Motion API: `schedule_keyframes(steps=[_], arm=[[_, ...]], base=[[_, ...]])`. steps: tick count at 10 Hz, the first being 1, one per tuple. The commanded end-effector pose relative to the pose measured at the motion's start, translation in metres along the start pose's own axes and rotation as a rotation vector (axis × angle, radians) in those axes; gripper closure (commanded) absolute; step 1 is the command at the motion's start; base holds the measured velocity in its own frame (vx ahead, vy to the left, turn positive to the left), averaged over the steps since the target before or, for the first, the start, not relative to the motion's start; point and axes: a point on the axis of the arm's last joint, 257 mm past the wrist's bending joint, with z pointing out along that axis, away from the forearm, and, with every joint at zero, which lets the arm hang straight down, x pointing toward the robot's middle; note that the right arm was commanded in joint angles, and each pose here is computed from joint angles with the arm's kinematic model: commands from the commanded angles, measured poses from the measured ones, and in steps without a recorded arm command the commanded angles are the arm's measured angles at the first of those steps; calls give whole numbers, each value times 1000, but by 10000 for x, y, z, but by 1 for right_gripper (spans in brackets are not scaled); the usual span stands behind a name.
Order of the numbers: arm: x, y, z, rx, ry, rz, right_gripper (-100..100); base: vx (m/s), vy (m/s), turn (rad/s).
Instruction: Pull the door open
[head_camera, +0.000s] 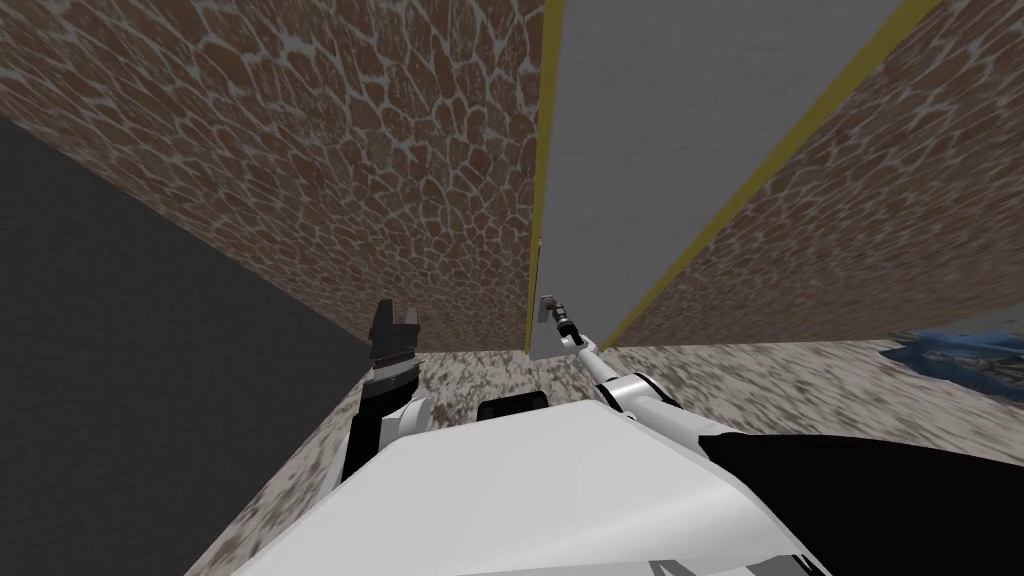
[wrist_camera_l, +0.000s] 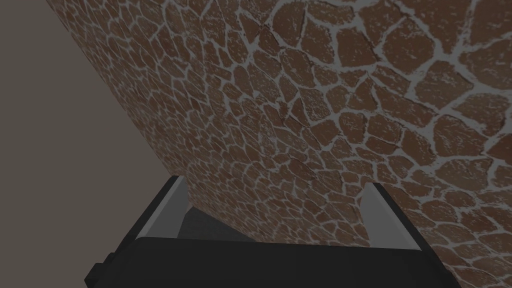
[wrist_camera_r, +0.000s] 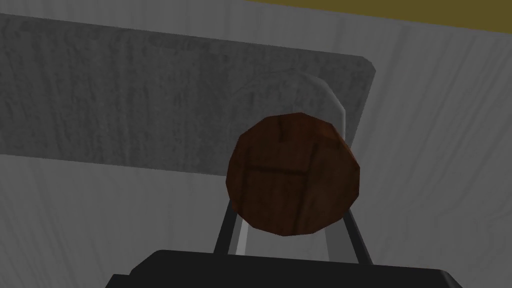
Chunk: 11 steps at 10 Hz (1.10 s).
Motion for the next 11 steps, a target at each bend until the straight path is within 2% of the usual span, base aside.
schedule_keyframes(steps=[1,2,3,5,6,7,8,9,10,11], arm=[[-1,74,31,-18,-12,82,100],[-33,69,32,-17,-27,136,100],[-33,69,32,-18,-27,144,100],[-96,57,31,-17,-57,260,100],[-96,57,31,-18,-57,270,100],[-127,49,30,-18,-72,330,100],[-127,49,30,-19,-72,332,100],[-156,40,29,-20,-86,395,100],[-156,40,29,-20,-86,395,100],[-185,30,27,-22,-101,457,100]], base=[[-58,-32,84],[-78,-53,137],[-60,-42,75],[-66,-39,123],[-53,-41,61],[-62,-47,110],[-46,-33,53],[-48,-20,124],[-39,-22,44],[-45,-35,76]])
